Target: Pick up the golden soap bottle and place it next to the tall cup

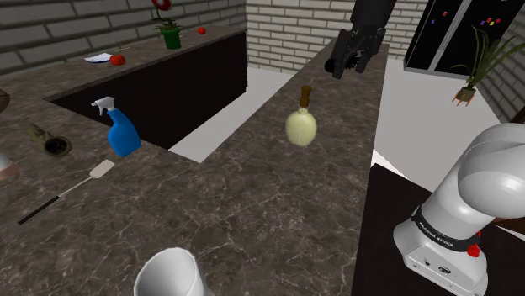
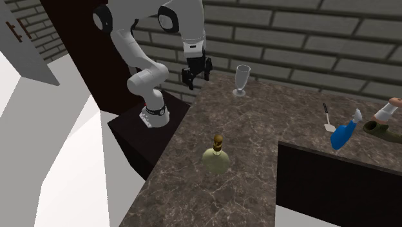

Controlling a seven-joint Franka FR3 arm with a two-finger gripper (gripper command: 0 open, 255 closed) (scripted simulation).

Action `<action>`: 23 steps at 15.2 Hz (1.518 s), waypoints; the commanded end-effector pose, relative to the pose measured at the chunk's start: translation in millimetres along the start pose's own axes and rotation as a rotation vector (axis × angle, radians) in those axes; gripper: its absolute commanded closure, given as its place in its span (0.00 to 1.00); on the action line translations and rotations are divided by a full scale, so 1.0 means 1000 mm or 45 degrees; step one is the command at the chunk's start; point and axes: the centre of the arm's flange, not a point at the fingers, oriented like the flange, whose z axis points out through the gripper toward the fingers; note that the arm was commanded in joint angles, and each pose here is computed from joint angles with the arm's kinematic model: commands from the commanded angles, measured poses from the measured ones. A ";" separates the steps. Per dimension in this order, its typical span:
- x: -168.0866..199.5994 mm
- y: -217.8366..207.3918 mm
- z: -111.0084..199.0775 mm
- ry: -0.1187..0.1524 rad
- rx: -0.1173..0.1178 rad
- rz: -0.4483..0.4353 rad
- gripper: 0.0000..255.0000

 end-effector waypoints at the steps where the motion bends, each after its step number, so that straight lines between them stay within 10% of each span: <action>1: 0.000 0.000 0.000 0.000 0.000 0.000 0.00; 23: 0.128 0.144 0.192 0.296 0.255 -0.402 0.00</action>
